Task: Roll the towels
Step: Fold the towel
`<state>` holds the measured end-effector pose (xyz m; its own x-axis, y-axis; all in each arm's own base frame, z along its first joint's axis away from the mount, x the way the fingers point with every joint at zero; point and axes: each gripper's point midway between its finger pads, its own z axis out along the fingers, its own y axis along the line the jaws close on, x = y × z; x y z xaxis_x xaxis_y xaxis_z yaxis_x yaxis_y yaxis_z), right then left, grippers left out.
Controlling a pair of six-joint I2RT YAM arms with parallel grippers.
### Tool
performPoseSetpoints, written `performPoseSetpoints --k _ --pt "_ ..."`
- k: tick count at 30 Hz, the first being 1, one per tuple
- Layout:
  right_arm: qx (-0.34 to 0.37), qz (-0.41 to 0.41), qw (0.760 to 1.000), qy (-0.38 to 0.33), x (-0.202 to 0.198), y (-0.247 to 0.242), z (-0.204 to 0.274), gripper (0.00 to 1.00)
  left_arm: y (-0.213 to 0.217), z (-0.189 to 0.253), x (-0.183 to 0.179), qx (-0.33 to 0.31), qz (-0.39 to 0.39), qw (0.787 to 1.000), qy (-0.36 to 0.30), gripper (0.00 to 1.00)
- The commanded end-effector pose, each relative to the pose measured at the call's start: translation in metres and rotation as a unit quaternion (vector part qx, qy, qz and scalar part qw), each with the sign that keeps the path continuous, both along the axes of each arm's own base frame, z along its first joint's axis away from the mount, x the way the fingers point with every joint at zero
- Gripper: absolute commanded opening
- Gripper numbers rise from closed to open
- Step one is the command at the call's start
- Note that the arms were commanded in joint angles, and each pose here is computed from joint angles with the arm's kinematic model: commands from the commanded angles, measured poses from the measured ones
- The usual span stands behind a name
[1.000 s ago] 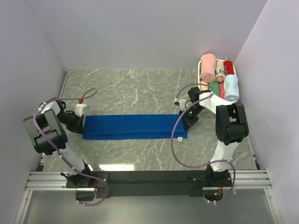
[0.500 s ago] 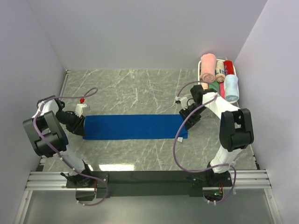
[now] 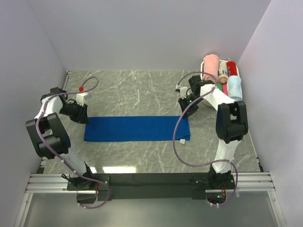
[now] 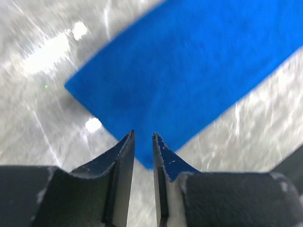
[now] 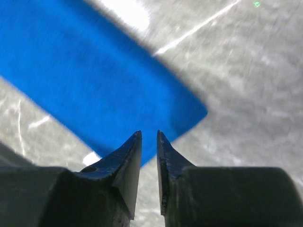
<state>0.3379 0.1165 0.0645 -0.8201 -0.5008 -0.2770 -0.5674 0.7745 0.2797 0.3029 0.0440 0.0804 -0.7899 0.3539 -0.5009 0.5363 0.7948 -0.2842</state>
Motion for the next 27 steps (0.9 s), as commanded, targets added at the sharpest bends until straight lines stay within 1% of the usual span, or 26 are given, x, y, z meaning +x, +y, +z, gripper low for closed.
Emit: performPoseSetpoints --k 1,3,5,6,7,11,14,17,18,19,20,21,22,24,25,27 --pt "-0.007 -0.044 0.999 -0.017 0.028 0.008 -0.009 0.26 -0.006 0.003 0.031 -0.022 0.070 0.997 -0.023 0.27" --pt "-0.020 -0.051 0.998 -0.006 0.030 0.005 -0.025 0.24 -0.004 -0.010 0.043 -0.028 0.094 0.995 -0.020 0.24" --pt "-0.041 -0.063 0.997 0.001 0.032 -0.001 -0.040 0.21 -0.004 -0.028 0.048 -0.041 0.135 0.990 0.012 0.22" --pt "-0.046 -0.066 0.997 0.001 0.033 -0.002 -0.043 0.20 0.000 -0.034 0.056 -0.039 0.148 0.988 0.008 0.20" --pt "-0.054 -0.070 0.996 0.005 0.032 -0.005 -0.048 0.20 0.003 -0.041 0.057 -0.034 0.172 0.984 0.022 0.19" --pt "-0.091 -0.086 0.992 0.001 0.033 -0.019 -0.059 0.18 0.015 -0.066 0.060 -0.012 0.209 0.977 0.047 0.16" --pt "-0.102 -0.096 0.990 -0.002 0.036 -0.024 -0.060 0.17 0.029 -0.074 0.063 0.023 0.233 0.971 0.048 0.13" --pt "-0.119 -0.108 0.987 0.000 0.045 -0.028 -0.062 0.16 0.042 -0.078 0.072 0.046 0.255 0.965 0.048 0.12" --pt "-0.122 -0.110 0.986 -0.002 0.048 -0.028 -0.061 0.16 0.046 -0.073 0.081 0.047 0.256 0.965 0.038 0.12" --pt "-0.120 -0.112 0.986 -0.009 0.056 -0.027 -0.057 0.16 0.047 -0.071 0.086 0.044 0.256 0.965 0.035 0.12" --pt "-0.120 -0.111 0.987 -0.002 0.056 -0.026 -0.059 0.16 0.042 -0.072 0.089 0.028 0.251 0.967 0.044 0.13" --pt "-0.118 -0.111 0.987 -0.003 0.060 -0.025 -0.057 0.16 0.042 -0.062 0.102 0.019 0.248 0.968 0.030 0.13" --pt "-0.108 -0.108 0.988 -0.011 0.067 -0.020 -0.051 0.17 0.039 -0.058 0.105 0.006 0.244 0.969 0.031 0.14" --pt "-0.094 -0.102 0.990 -0.023 0.076 -0.015 -0.040 0.20 0.028 -0.045 0.112 -0.029 0.228 0.973 0.027 0.18" --pt "-0.089 -0.101 0.990 -0.030 0.078 -0.014 -0.035 0.25 0.025 -0.041 0.113 -0.034 0.221 0.974 0.023 0.18" --pt "-0.081 -0.102 0.990 -0.060 0.087 -0.013 -0.016 0.29 0.019 -0.031 0.109 -0.040 0.213 0.976 0.017 0.20"
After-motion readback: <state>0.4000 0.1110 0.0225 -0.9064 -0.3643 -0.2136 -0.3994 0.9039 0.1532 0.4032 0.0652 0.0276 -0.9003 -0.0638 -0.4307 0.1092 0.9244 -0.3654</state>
